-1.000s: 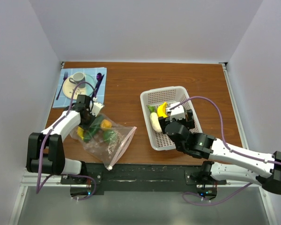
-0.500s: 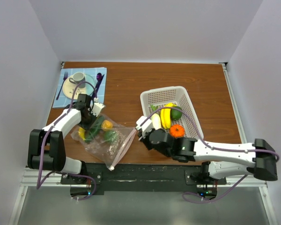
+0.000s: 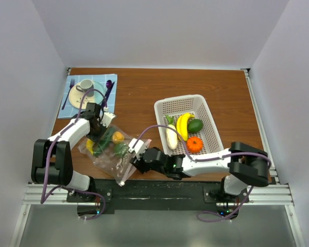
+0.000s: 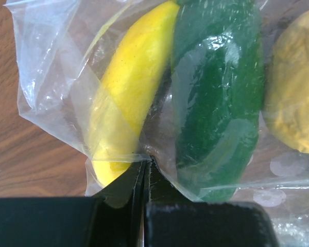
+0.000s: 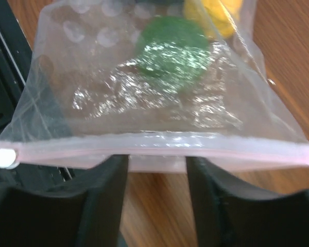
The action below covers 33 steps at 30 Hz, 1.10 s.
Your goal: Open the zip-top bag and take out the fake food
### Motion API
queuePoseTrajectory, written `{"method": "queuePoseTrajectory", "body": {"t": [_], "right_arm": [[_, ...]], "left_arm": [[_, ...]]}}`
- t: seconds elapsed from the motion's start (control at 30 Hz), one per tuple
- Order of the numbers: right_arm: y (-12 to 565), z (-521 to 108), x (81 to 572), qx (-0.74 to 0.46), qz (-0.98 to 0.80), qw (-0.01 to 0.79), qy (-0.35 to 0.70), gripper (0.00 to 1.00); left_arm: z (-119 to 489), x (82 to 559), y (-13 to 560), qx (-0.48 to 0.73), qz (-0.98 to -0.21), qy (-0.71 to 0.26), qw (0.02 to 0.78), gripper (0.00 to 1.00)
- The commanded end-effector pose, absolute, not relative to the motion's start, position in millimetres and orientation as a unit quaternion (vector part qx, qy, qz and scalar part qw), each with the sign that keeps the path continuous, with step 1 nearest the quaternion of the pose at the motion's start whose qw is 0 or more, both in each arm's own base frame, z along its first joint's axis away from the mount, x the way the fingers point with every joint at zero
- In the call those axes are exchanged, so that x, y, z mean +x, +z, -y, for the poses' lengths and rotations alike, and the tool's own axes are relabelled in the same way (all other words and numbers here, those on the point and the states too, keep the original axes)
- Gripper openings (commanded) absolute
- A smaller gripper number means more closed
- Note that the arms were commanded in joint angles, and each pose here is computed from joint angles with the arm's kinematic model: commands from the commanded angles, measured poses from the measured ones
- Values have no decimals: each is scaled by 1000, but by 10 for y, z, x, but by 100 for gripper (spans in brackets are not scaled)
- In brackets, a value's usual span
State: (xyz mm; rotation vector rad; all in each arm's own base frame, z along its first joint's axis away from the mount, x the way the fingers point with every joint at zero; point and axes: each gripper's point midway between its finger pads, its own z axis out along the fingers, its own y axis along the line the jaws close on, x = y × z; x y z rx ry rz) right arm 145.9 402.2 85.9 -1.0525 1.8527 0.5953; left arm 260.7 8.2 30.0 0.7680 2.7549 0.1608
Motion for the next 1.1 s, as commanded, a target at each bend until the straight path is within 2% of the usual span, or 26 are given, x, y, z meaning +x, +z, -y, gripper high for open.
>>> {"method": "queuePoseTrajectory", "body": {"t": [0.0, 0.17, 0.23, 0.27, 0.4, 0.63, 0.93, 1.0, 1.07], "right_arm": [[1170, -4414, 1557, -411, -716, 490, 280, 63], [1174, -4558, 1677, -398, -712, 511, 271, 82], [1206, -4603, 1759, -383, -707, 531, 267, 96], [1244, -4635, 1788, -380, -702, 540, 266, 98], [1270, -4807, 1959, -366, -698, 566, 242, 99], [1036, -5083, 2130, -365, -713, 561, 209, 99], [695, -4917, 2099, -367, -733, 534, 207, 99], [659, -4892, 2101, -366, -736, 529, 211, 97], [618, -4884, 2084, -370, -737, 520, 222, 89]], "left_arm": [[-57, 2599, 207, 256, -956, 45, 138, 0], [-50, 2596, 216, 258, -955, 43, 138, 0], [-42, 2597, 225, 258, -955, 41, 139, 0], [-31, 2596, 234, 257, -955, 39, 140, 0], [11, 2579, 246, 260, -955, 32, 140, 0], [35, 2548, 289, 266, -953, 28, 141, 0], [8, 2516, 246, 272, -952, 34, 134, 0], [9, 2516, 240, 271, -953, 33, 133, 0], [12, 2516, 239, 271, -953, 32, 133, 0]]}}
